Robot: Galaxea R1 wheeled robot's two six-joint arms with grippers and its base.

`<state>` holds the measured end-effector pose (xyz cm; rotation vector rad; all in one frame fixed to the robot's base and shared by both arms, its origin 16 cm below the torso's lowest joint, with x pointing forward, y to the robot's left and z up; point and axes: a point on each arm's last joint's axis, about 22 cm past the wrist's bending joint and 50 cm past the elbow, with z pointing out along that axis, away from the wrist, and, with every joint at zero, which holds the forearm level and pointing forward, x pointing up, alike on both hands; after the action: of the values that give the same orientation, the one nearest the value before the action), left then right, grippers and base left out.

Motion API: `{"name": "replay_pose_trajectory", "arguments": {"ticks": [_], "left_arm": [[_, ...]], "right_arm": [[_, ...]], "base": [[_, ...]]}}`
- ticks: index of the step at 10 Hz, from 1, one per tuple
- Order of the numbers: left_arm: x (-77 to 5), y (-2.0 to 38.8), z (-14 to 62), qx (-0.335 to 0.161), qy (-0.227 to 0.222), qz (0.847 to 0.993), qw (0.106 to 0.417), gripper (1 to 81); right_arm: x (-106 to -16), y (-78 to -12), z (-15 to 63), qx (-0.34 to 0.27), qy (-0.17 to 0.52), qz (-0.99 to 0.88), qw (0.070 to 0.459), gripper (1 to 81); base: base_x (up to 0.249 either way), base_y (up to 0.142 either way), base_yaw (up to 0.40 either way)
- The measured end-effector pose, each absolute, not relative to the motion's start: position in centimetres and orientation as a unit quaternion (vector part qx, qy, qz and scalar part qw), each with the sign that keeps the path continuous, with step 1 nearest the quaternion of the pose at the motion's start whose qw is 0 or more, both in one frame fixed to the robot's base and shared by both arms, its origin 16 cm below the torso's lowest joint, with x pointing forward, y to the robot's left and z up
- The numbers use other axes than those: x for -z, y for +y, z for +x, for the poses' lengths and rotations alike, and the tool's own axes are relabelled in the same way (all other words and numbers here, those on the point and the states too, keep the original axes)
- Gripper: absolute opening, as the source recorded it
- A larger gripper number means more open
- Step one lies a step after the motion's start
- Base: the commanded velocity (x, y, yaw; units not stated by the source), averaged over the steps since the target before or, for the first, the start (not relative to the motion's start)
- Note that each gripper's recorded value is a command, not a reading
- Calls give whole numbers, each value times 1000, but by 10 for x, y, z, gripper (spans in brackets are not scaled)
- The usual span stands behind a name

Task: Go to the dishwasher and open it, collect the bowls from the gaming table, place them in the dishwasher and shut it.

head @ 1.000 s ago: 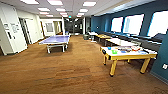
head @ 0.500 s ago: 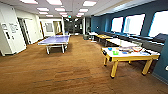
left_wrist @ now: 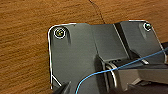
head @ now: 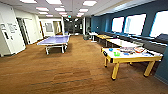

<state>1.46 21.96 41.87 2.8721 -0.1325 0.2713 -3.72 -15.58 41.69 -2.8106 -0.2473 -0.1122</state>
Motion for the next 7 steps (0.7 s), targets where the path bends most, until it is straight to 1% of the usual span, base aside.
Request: {"name": "replay_pose_trajectory", "arguments": {"ticks": [4, 7], "left_arm": [[-419, 215, 19, -96, -45, 986, 129, 811], [-420, 194, 20, -96, -40, 984, 142, 811]], "right_arm": [[-417, -157, -33, 41, -87, -983, 158, 811], [-416, -163, -34, 40, -87, -983, 154, 811]], "base": [[140, 0, 0], [132, 0, 0]]}}
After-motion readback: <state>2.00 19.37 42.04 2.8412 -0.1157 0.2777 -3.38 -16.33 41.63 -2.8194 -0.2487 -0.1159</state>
